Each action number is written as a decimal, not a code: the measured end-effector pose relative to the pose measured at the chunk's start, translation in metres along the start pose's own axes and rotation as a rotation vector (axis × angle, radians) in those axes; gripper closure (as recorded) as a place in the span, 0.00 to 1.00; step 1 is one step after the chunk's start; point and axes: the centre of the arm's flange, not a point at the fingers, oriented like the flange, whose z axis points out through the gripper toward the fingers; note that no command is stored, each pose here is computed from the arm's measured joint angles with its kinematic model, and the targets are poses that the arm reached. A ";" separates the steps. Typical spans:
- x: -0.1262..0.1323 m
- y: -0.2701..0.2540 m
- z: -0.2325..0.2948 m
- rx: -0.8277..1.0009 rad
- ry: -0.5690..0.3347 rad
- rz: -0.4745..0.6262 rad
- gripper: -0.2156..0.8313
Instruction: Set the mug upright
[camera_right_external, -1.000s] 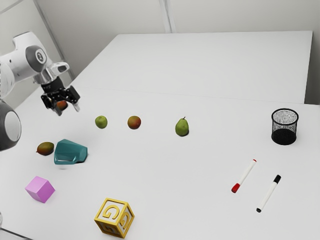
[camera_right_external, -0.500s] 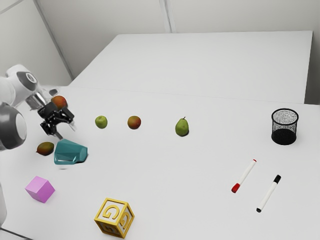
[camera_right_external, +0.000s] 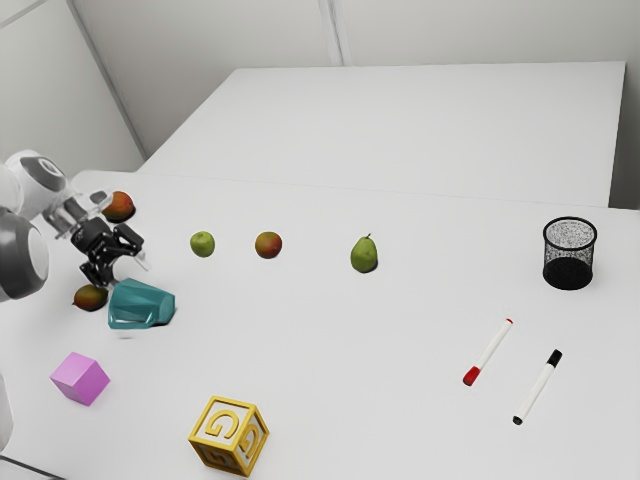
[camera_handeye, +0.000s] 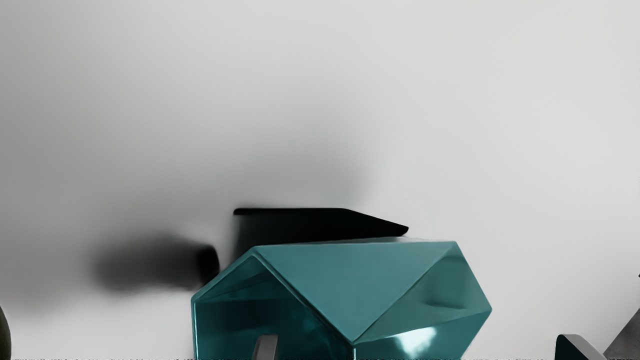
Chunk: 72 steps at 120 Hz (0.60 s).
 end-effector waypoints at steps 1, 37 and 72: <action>0.000 0.000 0.001 -0.002 -0.001 -0.001 0.21; -0.009 -0.008 0.013 -0.063 -0.024 -0.043 0.33; -0.014 0.001 0.008 -0.083 -0.027 -0.042 0.74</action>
